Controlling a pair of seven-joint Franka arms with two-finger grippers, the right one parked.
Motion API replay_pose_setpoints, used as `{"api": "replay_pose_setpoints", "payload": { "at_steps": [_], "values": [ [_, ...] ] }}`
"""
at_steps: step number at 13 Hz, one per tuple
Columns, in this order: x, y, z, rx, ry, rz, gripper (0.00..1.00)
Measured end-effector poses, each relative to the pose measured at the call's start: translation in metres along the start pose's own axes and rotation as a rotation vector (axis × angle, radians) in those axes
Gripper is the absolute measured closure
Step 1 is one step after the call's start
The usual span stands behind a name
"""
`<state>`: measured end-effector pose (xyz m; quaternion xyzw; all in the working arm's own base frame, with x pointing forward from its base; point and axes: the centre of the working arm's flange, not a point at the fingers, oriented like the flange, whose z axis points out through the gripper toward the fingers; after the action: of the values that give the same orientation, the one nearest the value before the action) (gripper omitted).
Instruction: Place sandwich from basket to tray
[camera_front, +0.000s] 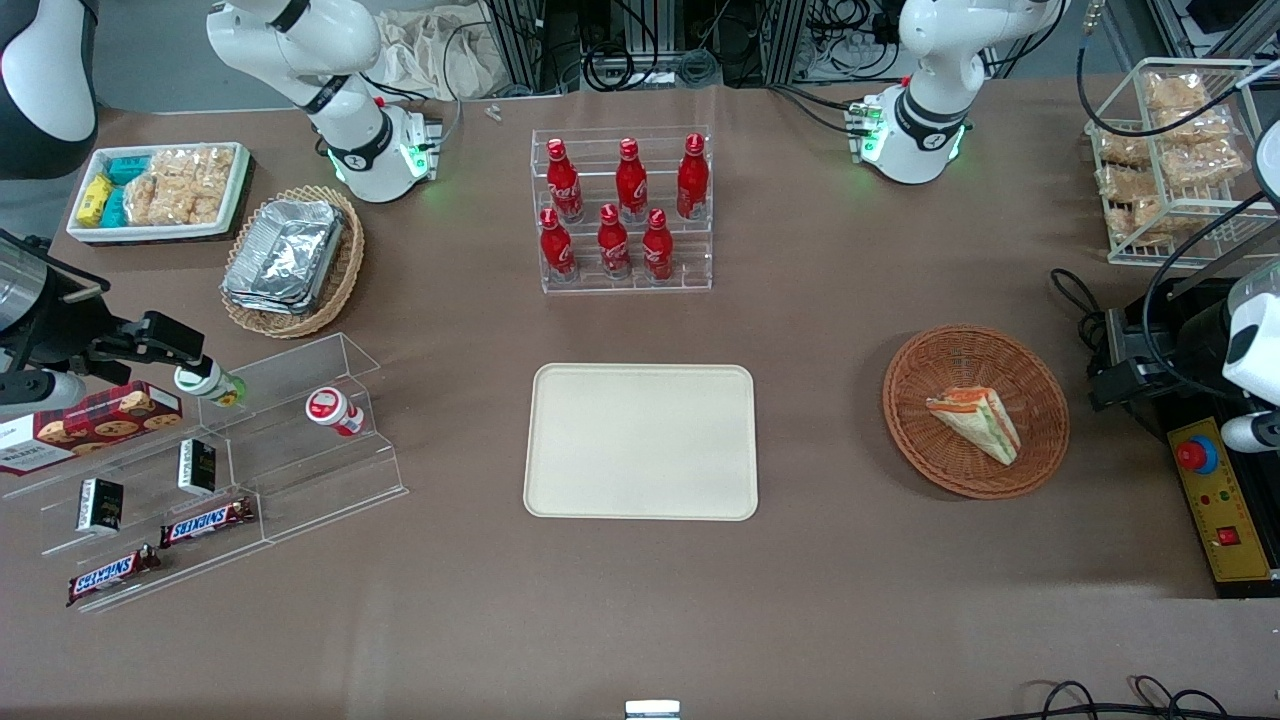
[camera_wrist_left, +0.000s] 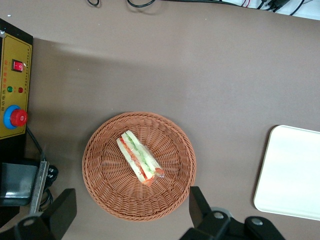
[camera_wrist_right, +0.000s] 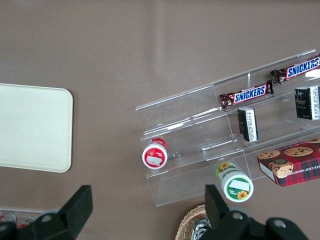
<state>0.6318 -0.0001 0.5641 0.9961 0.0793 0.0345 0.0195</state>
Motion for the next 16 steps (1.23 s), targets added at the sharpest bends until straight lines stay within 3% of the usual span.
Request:
{"api": "replay_pose_setpoints", "payload": {
  "at_steps": [3, 5, 7, 12, 16],
  "values": [
    [-0.001, -0.001, 0.002, 0.002, -0.011, 0.000, 0.00],
    [-0.003, -0.002, 0.015, 0.008, -0.052, -0.027, 0.00],
    [-0.005, -0.003, 0.048, 0.018, -0.095, -0.140, 0.01],
    [-0.016, -0.014, 0.161, 0.011, -0.067, -0.426, 0.01],
    [-0.039, -0.040, 0.222, 0.018, -0.100, -0.517, 0.01]
  ]
}}
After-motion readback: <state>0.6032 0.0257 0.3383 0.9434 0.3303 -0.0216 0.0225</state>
